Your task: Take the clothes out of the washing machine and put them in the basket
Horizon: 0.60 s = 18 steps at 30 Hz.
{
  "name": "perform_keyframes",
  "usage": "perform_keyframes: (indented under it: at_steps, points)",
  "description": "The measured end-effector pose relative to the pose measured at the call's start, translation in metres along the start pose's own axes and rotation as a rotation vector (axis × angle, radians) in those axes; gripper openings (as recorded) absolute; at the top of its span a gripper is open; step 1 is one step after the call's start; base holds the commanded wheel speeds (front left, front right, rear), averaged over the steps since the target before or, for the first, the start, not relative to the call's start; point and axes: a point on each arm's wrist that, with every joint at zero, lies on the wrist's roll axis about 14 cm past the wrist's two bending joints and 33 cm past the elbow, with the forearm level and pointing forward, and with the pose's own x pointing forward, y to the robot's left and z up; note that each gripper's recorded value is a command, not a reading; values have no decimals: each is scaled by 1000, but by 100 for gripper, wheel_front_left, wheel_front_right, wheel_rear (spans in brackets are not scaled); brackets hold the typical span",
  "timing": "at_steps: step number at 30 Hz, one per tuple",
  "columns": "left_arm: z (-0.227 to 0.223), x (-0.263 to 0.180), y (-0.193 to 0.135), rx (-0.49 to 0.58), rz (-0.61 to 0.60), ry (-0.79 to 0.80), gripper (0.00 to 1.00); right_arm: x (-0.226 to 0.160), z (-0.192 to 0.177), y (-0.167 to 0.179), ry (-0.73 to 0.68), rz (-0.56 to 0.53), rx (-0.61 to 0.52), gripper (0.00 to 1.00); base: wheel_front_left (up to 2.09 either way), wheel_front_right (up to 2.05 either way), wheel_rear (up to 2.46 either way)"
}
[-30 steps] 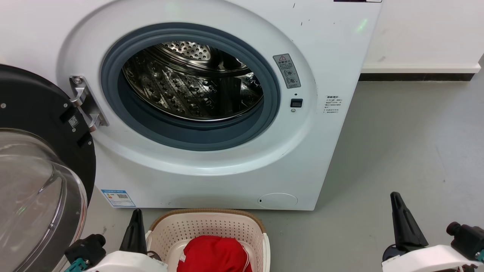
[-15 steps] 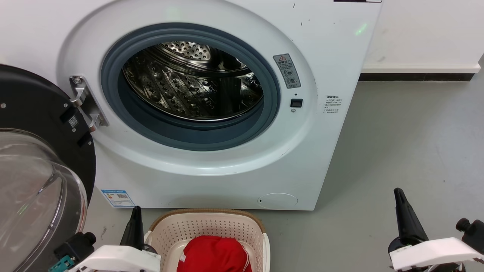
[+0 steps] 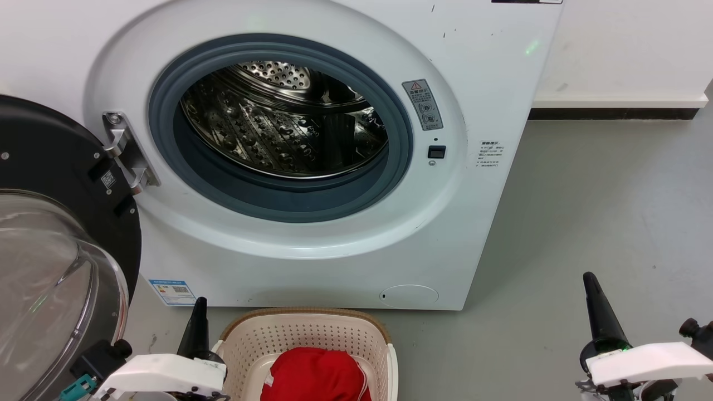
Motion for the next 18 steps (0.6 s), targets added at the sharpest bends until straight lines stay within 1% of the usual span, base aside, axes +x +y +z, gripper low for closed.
perform_keyframes:
  at_steps: [18]
  points:
    - [4, 6, -3, -212, -20, 12, 0, 6, 2, -3, 8, -17, 209, 0, 0, 0, 0]
